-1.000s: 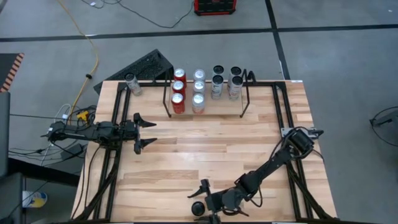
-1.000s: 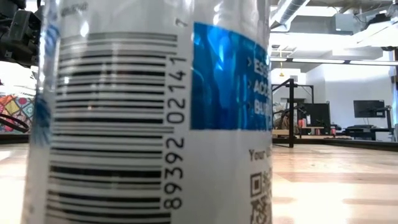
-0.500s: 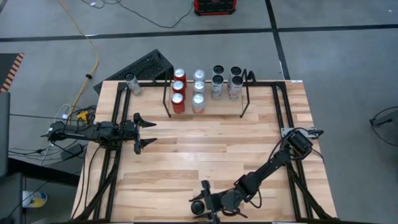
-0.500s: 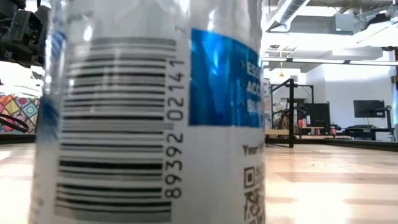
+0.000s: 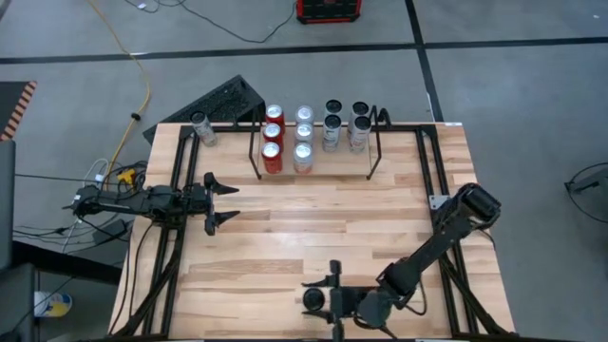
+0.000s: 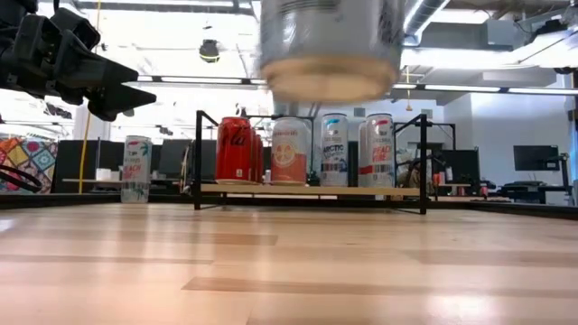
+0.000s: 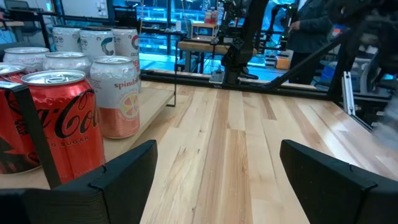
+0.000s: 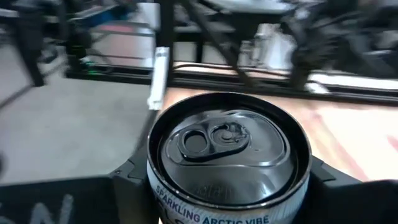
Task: Place canned beverage on shelf
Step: Put the white blue soda can on the shelf aligned with the other white blue soda cans
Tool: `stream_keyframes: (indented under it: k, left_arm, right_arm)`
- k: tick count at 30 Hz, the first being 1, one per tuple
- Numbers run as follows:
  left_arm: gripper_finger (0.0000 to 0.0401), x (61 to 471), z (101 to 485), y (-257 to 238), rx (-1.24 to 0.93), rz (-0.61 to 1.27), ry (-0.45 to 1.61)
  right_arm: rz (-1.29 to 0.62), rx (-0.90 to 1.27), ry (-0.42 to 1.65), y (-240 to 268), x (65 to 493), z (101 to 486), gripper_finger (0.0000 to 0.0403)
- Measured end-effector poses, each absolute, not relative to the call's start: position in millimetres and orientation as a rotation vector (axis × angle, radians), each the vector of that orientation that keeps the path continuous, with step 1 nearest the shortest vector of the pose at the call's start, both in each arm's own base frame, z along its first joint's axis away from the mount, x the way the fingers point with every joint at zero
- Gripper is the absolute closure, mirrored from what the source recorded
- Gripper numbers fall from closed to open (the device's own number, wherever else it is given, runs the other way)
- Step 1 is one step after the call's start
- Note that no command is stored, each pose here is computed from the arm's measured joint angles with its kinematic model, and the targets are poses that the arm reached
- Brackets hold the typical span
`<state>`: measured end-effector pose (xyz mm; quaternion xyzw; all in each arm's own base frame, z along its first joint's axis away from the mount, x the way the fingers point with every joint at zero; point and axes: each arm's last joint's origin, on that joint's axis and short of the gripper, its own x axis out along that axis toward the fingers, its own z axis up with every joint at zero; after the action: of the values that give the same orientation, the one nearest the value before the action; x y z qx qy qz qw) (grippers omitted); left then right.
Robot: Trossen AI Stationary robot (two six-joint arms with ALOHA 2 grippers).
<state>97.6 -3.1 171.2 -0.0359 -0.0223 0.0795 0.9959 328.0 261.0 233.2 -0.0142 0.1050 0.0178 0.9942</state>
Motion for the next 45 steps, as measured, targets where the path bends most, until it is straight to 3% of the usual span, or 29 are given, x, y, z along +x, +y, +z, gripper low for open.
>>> stream_keyframes:
  k: [9,16,30,45]
  left_arm:
    - [0.0074,97.6,171.2,-3.1,-0.072,0.159,-0.045]
    - [0.0074,97.6,171.2,-3.1,-0.072,0.16,-0.045]
    - [0.0074,97.6,171.2,-3.1,-0.072,0.159,-0.045]
    - [0.0074,97.6,171.2,-3.1,-0.072,0.159,-0.045]
  right_arm:
    - [-0.234,-0.071,0.292,245.5,274.9,252.3,0.0177]
    - [-0.467,0.18,0.167,212.7,224.7,222.4,0.0176]
    - [-0.647,0.192,0.21,157.7,248.2,206.0,0.0174]
    - [-0.688,0.226,0.249,147.8,247.1,199.3,0.0173]
